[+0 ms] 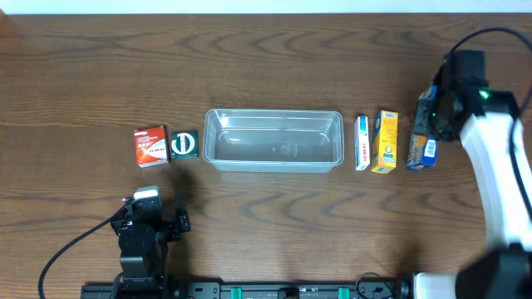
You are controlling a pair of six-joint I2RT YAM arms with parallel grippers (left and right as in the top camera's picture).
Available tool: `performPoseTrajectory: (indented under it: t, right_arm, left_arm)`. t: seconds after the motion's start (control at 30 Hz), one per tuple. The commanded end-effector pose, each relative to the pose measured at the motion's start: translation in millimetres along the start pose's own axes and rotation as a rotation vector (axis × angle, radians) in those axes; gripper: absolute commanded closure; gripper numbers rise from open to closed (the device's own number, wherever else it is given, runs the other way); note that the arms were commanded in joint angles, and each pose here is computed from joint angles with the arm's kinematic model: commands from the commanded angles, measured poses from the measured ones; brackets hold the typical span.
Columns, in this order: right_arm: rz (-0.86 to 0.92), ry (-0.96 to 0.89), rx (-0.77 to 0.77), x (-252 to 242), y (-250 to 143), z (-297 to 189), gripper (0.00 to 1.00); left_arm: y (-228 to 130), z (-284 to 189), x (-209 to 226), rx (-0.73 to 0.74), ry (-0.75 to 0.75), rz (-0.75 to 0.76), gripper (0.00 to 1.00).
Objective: Pack container
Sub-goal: 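Reach the right gripper to the tall blue box and grasp it, then carry the blue box left and lower it into the clear container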
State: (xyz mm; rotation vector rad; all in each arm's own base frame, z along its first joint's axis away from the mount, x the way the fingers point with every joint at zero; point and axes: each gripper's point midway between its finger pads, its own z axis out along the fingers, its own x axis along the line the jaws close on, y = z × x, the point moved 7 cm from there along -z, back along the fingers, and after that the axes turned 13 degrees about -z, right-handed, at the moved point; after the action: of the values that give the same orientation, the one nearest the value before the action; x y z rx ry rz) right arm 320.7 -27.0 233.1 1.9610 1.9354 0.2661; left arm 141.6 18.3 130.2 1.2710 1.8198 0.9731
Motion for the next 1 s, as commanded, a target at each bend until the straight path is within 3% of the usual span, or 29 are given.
performPoseTrajectory:
  t: [0.0,0.27,0.4,0.6,0.97]
  right_arm:
    - [-0.045,0.106,-0.189,24.8,1.6,-59.5,0.99]
    - [-0.302,0.379,-0.479,114.7,-0.9,-131.4,0.99]
    - [-0.564,0.422,-0.560,157.9,-1.5,-136.9,0.99]
    - [-0.987,0.379,-0.649,201.8,2.5,-121.5,0.99]
    - [-1.352,0.217,-0.683,225.3,22.0,-78.1,0.99]
  left_arm:
    - [-3.4,2.5,1.1,0.003,0.006,-0.010,0.02]
    - [-3.4,2.5,1.2,0.003,0.006,-0.010,0.02]
    - [-3.4,2.5,1.2,0.003,0.006,-0.010,0.02]
    - [-3.4,2.5,1.2,0.003,0.006,-0.010,0.02]
    - [-3.4,2.5,1.2,0.003,0.006,-0.010,0.02]
